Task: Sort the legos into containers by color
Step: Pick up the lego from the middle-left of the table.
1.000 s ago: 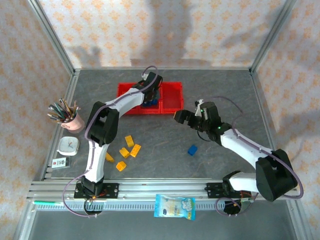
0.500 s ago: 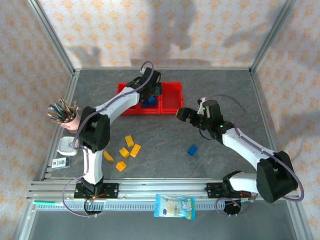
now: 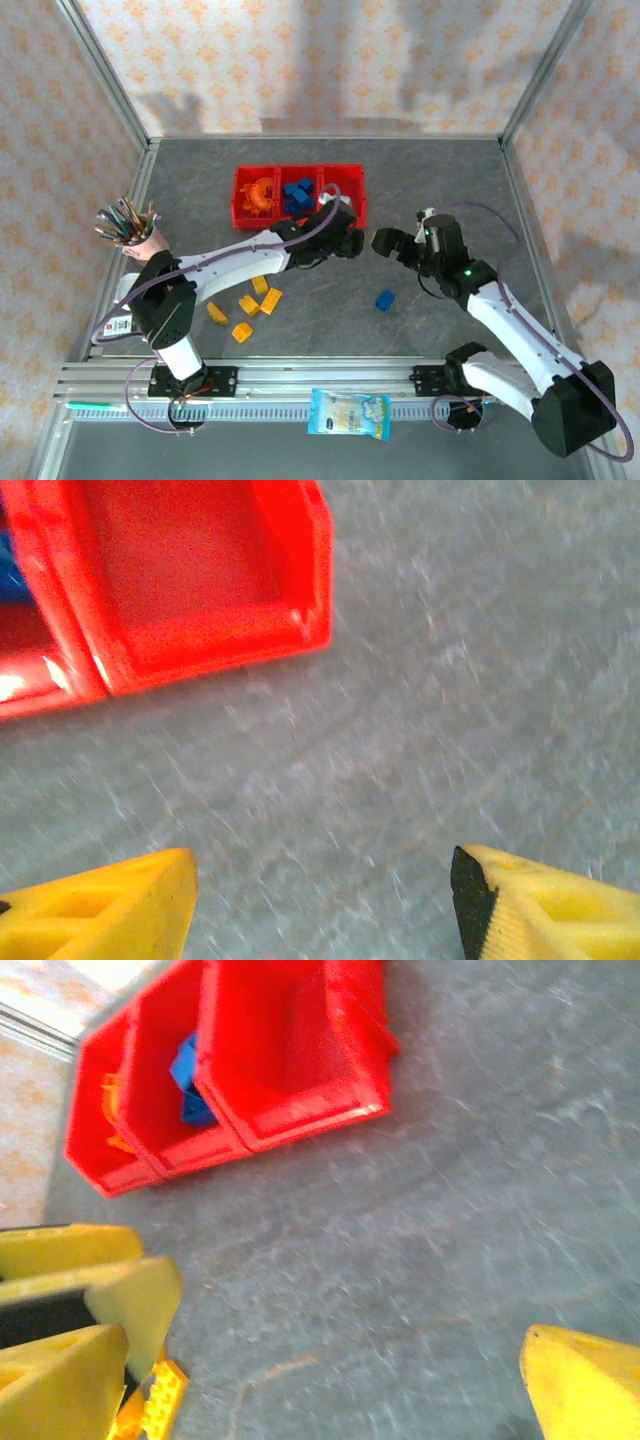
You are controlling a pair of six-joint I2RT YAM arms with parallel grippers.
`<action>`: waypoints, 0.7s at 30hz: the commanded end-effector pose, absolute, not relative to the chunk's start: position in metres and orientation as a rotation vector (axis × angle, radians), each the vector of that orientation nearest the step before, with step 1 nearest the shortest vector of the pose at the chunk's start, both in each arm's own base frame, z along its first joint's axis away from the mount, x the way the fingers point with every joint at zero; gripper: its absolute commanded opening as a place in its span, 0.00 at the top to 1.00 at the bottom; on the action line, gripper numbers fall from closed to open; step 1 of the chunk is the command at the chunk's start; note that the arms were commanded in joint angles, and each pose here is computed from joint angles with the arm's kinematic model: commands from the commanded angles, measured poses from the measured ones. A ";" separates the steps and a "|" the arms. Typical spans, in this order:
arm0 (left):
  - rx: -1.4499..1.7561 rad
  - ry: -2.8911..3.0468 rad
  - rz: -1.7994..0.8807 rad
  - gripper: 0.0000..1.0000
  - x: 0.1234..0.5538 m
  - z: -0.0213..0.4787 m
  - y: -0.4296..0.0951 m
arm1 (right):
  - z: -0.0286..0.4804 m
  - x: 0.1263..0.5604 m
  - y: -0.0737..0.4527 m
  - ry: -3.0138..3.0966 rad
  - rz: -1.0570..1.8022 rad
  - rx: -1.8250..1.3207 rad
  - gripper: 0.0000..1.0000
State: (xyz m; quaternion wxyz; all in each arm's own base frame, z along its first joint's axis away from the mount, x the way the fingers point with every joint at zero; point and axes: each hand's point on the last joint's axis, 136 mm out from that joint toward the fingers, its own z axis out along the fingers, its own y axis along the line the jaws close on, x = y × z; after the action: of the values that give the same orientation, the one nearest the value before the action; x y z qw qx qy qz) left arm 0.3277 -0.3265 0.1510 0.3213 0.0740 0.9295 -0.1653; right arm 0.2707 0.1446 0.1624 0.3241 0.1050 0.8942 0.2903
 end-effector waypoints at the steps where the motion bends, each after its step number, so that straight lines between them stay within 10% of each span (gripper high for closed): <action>1: 0.174 2.432 -0.521 0.30 0.312 0.150 -0.350 | 0.133 0.245 0.118 2.449 0.632 0.407 0.00; 21: 0.628 2.560 -0.505 0.28 0.228 0.058 -0.439 | 0.113 0.202 0.065 2.390 0.479 0.834 0.00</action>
State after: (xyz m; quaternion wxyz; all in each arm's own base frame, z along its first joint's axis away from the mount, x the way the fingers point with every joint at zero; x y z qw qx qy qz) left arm 0.2236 -0.4249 0.0490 0.2158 0.2143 0.9373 -0.1700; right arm 0.2040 0.0779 0.1133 0.2687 0.2814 0.8995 0.1988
